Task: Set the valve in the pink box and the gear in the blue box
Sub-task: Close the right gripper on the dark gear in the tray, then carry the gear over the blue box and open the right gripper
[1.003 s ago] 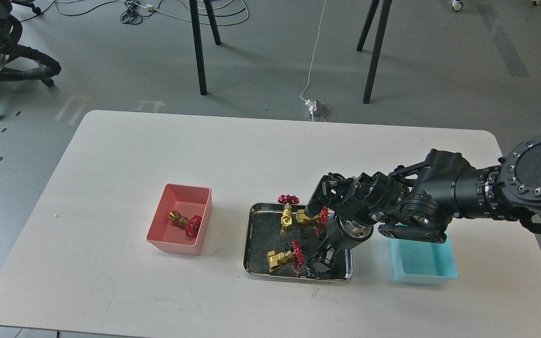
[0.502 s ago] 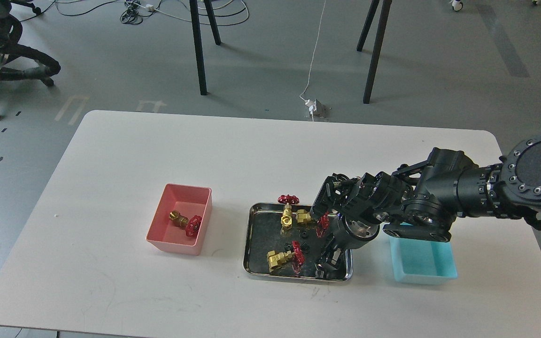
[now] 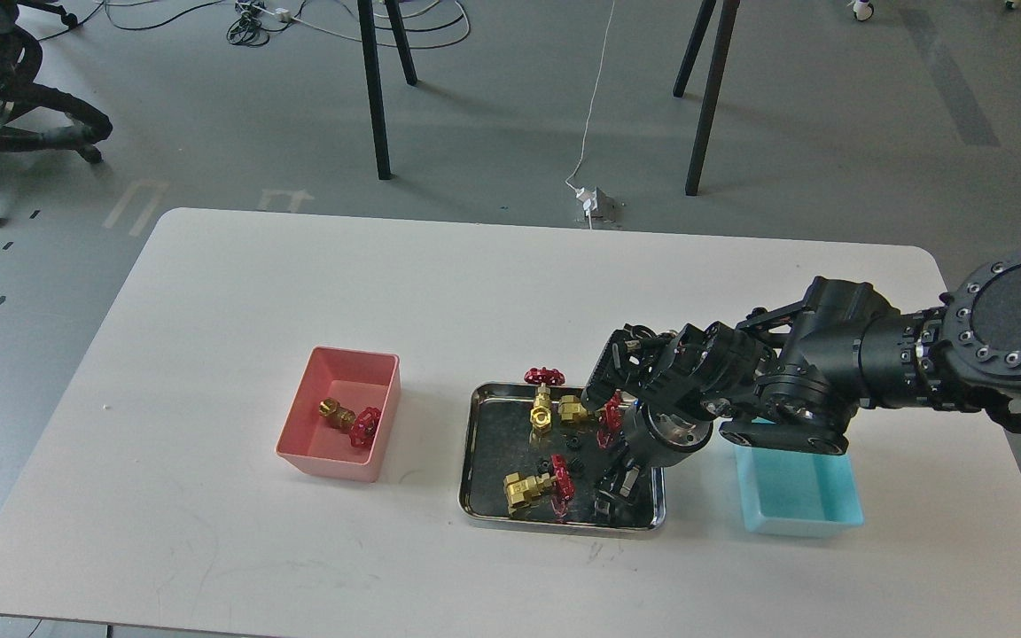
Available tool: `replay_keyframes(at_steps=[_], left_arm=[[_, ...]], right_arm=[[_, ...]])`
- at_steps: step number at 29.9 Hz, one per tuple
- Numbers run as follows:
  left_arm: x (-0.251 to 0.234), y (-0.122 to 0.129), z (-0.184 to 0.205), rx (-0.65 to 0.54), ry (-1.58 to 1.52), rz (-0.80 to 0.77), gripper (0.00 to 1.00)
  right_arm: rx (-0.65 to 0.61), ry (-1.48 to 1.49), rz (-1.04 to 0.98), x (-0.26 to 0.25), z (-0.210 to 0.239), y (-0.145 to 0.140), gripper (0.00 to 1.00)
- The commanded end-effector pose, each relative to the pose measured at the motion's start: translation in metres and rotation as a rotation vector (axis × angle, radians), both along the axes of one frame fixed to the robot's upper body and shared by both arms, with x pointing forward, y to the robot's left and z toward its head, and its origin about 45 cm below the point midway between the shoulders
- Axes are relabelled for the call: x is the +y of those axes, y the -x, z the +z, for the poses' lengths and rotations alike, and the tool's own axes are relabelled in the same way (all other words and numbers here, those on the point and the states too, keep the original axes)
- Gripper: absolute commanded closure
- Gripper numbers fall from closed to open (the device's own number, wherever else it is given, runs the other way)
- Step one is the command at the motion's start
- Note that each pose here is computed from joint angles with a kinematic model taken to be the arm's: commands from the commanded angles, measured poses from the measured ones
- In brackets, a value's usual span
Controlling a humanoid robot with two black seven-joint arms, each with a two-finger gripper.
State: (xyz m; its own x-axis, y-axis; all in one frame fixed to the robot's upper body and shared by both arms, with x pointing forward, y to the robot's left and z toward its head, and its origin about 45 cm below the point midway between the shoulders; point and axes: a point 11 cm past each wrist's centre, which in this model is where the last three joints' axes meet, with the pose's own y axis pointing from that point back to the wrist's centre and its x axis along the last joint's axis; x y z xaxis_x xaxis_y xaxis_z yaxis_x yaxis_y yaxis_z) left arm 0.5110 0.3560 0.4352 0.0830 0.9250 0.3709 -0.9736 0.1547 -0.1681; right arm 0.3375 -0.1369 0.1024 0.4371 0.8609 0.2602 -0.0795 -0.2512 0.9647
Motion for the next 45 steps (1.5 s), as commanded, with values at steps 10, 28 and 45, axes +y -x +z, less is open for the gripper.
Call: replay_keyframes(at_steps=[10, 28, 45], left_arm=[[0.001, 0.0, 0.0, 0.0, -0.002, 0.002, 0.03], [0.001, 0.0, 0.001, -0.003, 0.0, 0.002, 0.03], [-0.002, -0.001, 0.011, -0.022, 0.0, -0.003, 0.03]], right_arm=[[0.002, 0.001, 0.007, 0.003, 0.0, 0.001, 0.84], [0.042, -0.106, -0.242, -0.085, 0.105, 0.002, 0.92], [0.068, -0.046, -0.585, -0.209, 0.059, 0.02, 0.75]])
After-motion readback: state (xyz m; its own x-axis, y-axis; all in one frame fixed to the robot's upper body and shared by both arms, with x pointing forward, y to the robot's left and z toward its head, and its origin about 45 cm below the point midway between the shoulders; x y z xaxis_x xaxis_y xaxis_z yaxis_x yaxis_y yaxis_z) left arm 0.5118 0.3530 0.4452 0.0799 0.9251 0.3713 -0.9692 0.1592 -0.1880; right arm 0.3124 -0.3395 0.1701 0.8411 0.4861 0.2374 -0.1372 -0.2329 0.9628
